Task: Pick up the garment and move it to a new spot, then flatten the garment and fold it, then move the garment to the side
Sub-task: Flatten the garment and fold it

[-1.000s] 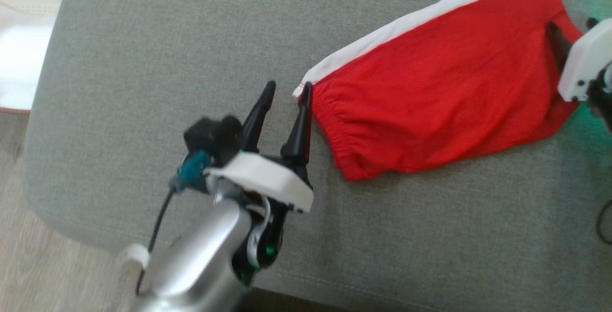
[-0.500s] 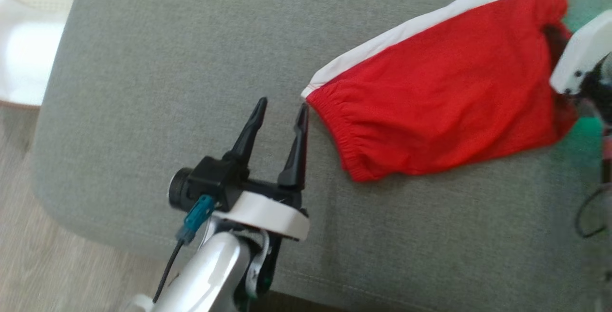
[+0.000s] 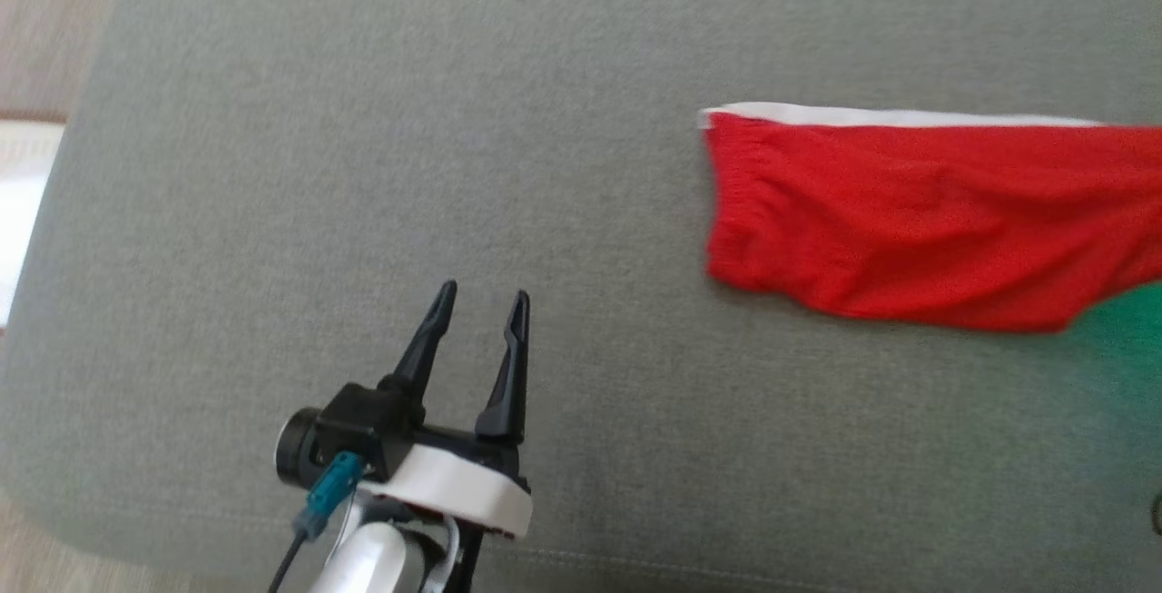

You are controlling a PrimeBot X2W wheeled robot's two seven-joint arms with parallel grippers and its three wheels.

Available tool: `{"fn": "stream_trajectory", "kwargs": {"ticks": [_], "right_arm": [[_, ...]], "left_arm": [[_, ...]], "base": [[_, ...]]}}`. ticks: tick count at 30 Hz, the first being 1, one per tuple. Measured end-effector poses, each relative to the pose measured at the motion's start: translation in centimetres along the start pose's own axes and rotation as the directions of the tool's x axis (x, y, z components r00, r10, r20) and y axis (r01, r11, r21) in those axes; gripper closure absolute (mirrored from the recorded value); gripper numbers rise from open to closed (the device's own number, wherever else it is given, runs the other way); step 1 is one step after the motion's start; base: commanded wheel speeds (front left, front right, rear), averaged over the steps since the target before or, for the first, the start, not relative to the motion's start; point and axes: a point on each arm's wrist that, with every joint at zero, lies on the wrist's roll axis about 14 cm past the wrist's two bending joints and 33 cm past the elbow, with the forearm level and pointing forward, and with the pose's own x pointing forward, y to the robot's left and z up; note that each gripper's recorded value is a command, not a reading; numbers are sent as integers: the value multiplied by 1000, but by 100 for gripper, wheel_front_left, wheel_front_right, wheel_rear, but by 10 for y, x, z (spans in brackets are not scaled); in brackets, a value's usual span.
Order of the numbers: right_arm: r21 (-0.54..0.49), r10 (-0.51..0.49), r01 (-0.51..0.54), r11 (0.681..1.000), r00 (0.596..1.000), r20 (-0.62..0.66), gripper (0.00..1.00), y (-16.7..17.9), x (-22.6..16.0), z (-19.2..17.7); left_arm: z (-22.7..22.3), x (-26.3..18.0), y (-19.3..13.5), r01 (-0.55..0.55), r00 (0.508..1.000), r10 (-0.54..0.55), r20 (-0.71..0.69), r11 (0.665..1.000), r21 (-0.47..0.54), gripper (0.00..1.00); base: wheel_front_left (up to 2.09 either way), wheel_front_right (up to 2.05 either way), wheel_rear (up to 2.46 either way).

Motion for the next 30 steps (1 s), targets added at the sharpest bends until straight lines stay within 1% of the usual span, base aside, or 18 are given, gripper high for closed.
{"fn": "stream_trajectory", "kwargs": {"ticks": [2, 4, 7, 10, 13, 16, 17, 19, 20, 24, 26, 28, 29, 30], "right_arm": [[12, -23, 22, 1000, 999, 42, 100, -8, -12, 12], [5, -6, 5, 1000, 997, 75, 100, 0, -20, 22], [-53, 75, -70, 996, 993, 89, 100, 38, -27, 27], [-112, 162, -155, 982, 985, 61, 100, 81, -28, 19], [-186, 233, -230, 955, 973, -5, 100, 122, -22, 0], [-253, 296, -309, 917, 951, -89, 100, 159, -16, -26], [-253, 296, -309, 917, 951, -89, 100, 159, -16, -26], [-279, 320, -345, 896, 938, -130, 100, 174, -10, -42], [-285, 333, -362, 887, 931, -148, 100, 181, -6, -51], [-235, 409, -457, 858, 884, -224, 100, 208, 4, -88], [-226, 437, -494, 839, 861, -261, 100, 220, 5, -105], [-223, 452, -514, 828, 848, -277, 100, 228, 6, -114], [-227, 454, -516, 826, 847, -277, 96, 229, 6, -117], [-230, 453, -515, 826, 848, -276, 65, 230, 7, -119]], "left_arm": [[3, -3, -5, 21, 1000, -21, 9, 1000, -9, 0], [3, -6, -8, 26, 1000, -26, 11, 1000, -16, 0], [-3, -12, -7, 25, 1000, -25, -8, 999, -25, 0], [-11, -17, -8, 24, 999, -25, -33, 999, -30, 0], [-16, -18, -8, 22, 999, -24, -47, 999, -38, 0], [-18, -20, -5, 16, 998, -18, -56, 999, -35, 0], [-18, -20, -5, 16, 998, -18, -56, 999, -35, 0], [-20, -21, -3, 12, 998, -14, -62, 999, -34, 0], [-23, -22, -1, 3, 997, -5, -74, 1000, -30, 0], [-30, -28, 16, -73, 993, 70, -98, 997, -26, 0], [-29, -29, 20, -89, 992, 86, -97, 996, -29, 0], [-30, -31, 21, -98, 990, 95, -100, 995, -26, 0], [-30, -32, 21, -99, 990, 96, -101, 995, -25, 0], [-30, -33, 20, -99, 990, 95, -102, 995, -29, 0]], "base": [[0, 0, 0], [0, 0, 0], [0, 0, 0], [0, 0, 0], [0, 0, 0], [0, 0, 0], [0, 0, 0], [0, 0, 0], [0, 0, 0], [0, 0, 0], [0, 0, 0], [0, 0, 0], [0, 0, 0], [0, 0, 0]]}}
